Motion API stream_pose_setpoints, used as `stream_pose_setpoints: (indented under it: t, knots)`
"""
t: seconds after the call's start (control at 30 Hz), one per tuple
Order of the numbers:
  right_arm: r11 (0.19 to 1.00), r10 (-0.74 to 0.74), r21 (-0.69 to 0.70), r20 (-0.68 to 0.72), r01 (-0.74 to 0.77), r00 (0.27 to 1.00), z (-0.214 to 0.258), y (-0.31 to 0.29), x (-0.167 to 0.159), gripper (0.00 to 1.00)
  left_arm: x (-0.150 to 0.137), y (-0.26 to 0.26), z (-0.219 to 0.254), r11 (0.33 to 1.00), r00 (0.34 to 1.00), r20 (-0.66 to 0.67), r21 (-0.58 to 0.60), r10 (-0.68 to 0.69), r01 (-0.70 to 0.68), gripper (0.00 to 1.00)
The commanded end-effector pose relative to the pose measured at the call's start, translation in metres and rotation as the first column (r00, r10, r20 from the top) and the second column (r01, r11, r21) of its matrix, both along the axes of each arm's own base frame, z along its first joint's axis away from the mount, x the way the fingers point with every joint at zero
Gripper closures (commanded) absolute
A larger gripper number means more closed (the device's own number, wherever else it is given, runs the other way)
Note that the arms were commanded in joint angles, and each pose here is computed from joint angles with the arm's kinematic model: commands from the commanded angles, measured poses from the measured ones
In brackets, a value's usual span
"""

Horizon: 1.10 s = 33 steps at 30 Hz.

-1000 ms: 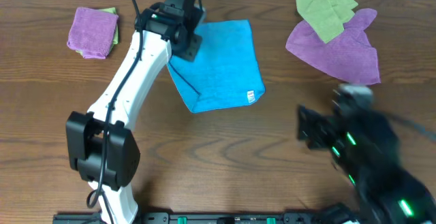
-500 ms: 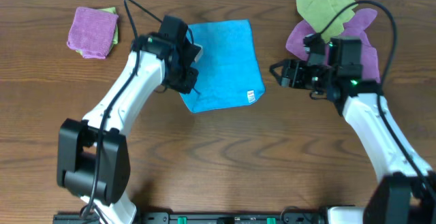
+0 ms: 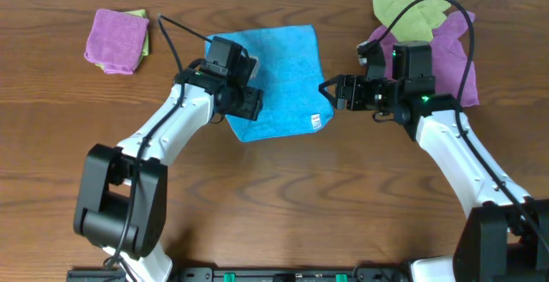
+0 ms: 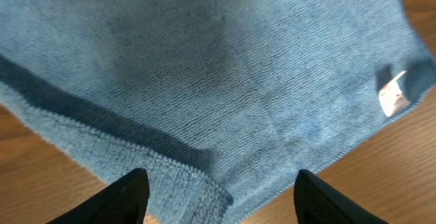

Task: Fold the cloth
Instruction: 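Move the right gripper to the blue cloth's right edge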

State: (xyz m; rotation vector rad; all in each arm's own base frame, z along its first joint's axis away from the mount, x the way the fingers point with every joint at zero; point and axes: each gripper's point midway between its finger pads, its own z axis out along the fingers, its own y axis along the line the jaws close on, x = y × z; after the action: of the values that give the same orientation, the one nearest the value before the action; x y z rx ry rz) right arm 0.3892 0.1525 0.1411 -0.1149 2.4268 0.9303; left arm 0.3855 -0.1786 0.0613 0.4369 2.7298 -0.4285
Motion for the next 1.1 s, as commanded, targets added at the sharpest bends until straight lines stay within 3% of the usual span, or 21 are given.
stream_pose_setpoints:
  t: [0.0,0.23,0.53,0.7,1.07]
  knots:
    - [1.000,0.026,0.009,0.027,-0.026,0.999,0.009,0.005,0.003,0.27,-0.007,-0.004,-0.018,1.000,0.999,-0.047,0.017,-0.020,0.021,0.30]
    - [1.000,0.026,0.008,0.022,-0.026,0.999,0.008,0.005,0.003,0.28,-0.020,0.003,-0.040,0.982,0.996,-0.072,0.181,-0.048,0.060,0.32]
    - [1.000,0.026,0.005,0.000,-0.026,1.000,0.005,0.004,-0.001,0.28,-0.014,0.006,-0.056,0.969,0.997,-0.059,0.239,-0.056,0.068,0.31]
    - [1.000,0.026,0.005,-0.002,-0.026,1.000,0.005,0.004,-0.001,0.28,-0.014,0.033,-0.057,0.922,0.999,-0.043,0.384,-0.024,0.039,0.32]
    - [0.999,0.033,-0.001,0.007,-0.033,0.999,0.005,0.004,-0.001,0.28,-0.047,0.066,-0.060,0.851,0.986,-0.165,0.521,0.017,0.072,0.50]
